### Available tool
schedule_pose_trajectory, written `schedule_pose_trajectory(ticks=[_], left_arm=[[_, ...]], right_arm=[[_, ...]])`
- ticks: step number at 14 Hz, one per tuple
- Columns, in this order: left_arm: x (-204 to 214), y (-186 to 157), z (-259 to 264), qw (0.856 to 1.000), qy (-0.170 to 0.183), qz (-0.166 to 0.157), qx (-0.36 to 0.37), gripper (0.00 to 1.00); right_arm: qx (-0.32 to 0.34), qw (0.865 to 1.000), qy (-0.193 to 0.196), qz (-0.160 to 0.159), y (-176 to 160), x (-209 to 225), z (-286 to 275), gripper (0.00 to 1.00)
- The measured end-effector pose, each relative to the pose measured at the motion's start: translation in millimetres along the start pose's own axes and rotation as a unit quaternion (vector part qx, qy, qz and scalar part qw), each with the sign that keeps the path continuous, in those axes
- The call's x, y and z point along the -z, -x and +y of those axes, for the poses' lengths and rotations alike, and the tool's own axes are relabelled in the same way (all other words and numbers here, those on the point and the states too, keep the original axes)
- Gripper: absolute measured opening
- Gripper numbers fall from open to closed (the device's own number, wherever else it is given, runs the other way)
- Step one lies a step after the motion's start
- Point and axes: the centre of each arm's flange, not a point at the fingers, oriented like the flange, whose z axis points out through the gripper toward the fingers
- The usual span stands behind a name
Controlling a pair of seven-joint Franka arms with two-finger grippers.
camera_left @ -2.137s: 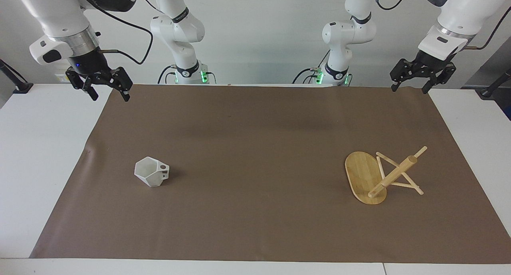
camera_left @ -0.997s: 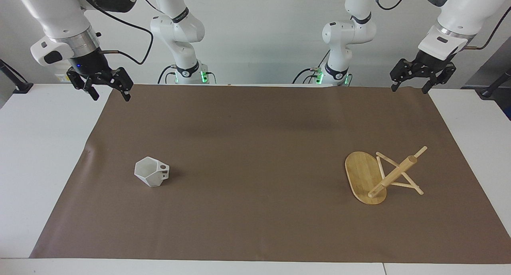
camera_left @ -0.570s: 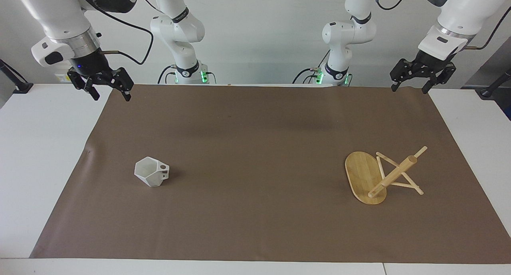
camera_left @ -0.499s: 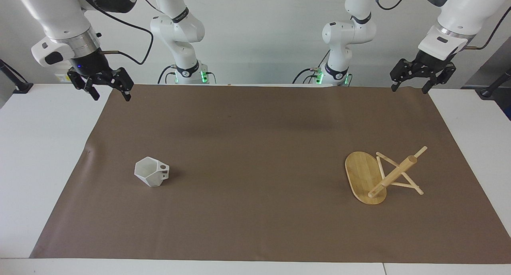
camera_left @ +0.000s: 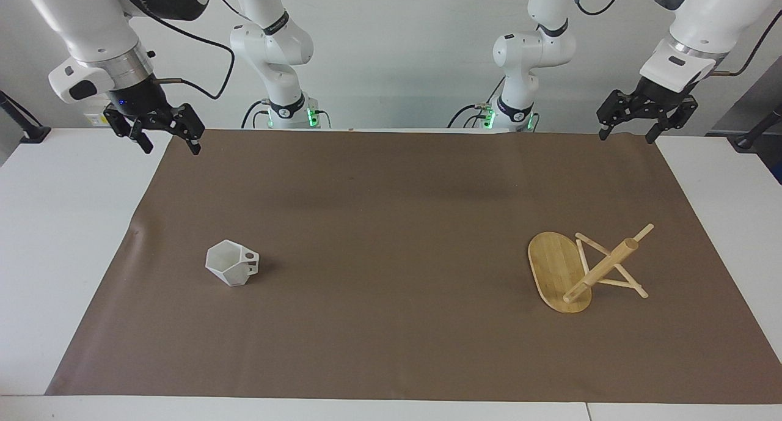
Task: Hang cup on rack
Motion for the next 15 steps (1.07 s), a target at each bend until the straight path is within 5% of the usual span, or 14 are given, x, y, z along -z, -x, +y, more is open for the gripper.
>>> schedule_pose_trajectory(ticks=[8, 15], left_arm=[[0, 0, 0, 1.000, 0.000, 0.000, 0.000, 1.00], [0, 0, 0, 1.000, 0.000, 0.000, 0.000, 1.00]], right_arm=[[-0.019, 1.000, -0.020, -0.011, 3, -16, 8, 1.00], [-0.025, 0.999, -0.012, 0.046, -10, -91, 13, 1.00]])
